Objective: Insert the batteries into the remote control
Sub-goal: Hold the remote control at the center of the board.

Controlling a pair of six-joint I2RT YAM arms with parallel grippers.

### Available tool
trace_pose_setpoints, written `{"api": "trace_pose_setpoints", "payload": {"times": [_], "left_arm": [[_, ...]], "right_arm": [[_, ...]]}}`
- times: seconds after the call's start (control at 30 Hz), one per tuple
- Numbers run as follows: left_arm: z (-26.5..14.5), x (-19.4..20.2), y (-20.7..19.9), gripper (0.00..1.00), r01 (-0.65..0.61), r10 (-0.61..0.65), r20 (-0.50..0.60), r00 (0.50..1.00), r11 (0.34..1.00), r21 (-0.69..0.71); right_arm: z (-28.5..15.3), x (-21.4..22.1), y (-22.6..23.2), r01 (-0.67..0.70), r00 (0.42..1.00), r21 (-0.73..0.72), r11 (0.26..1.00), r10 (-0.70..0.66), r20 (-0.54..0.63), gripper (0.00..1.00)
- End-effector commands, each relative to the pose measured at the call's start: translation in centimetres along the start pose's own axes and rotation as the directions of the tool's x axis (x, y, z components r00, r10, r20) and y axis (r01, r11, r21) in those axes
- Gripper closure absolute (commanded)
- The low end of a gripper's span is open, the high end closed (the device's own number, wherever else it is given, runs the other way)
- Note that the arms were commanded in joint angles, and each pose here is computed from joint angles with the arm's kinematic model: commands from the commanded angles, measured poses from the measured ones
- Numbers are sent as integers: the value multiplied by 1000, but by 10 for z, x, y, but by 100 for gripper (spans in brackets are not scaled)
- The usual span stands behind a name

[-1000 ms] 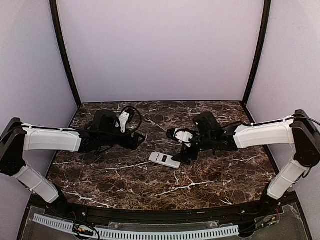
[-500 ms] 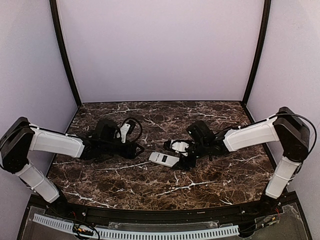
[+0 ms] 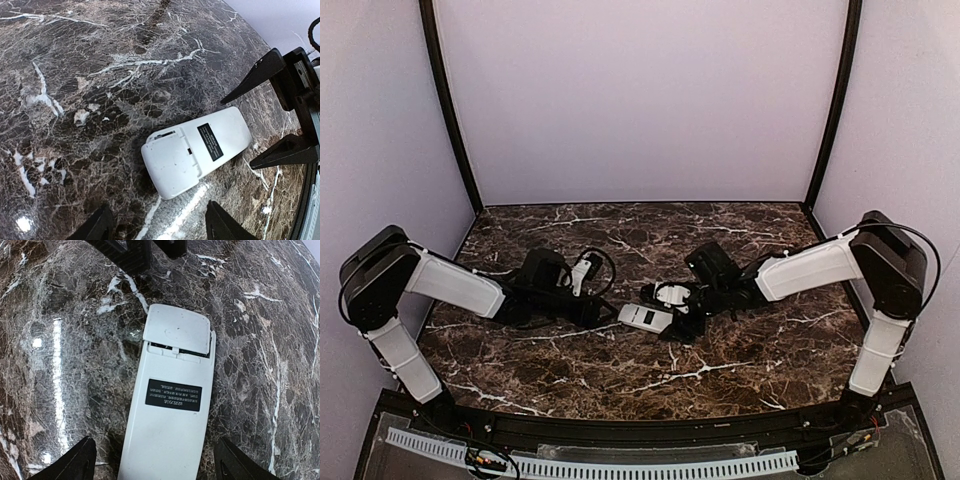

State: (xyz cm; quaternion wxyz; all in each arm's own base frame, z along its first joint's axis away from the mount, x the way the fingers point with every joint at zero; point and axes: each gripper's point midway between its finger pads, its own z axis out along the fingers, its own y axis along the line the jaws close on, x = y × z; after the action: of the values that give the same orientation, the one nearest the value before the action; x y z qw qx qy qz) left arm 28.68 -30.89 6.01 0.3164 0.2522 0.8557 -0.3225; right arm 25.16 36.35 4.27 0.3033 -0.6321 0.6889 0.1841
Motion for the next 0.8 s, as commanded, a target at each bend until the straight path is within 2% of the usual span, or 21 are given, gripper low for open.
{"api": "trace_pose_setpoints", "payload": {"times": [0.0, 0.1, 0.23, 0.43, 0.77], "left_arm": [[7, 7, -6, 35, 11, -11, -5, 1000, 999, 47], [9, 8, -6, 31, 17, -17, -2, 1000, 999, 49], [12, 9, -3, 31, 16, -16, -8, 1000, 999, 40], [14, 8, -1, 31, 28, -28, 1, 1000, 999, 32], [21, 13, -6, 35, 39, -40, 4, 999, 996, 77]], "right_arm": [[5, -5, -3, 14, 1000, 2, 1000, -14, -2, 18], [6, -4, -5, 11, 1000, 6, 1000, -11, -8, 17], [9, 1, -8, 3, 1000, 7, 1000, -3, -23, 17], [16, 9, -7, -13, 999, -13, 1000, 12, -49, 23], [21, 14, -4, -23, 998, -38, 999, 21, -63, 30]]}}
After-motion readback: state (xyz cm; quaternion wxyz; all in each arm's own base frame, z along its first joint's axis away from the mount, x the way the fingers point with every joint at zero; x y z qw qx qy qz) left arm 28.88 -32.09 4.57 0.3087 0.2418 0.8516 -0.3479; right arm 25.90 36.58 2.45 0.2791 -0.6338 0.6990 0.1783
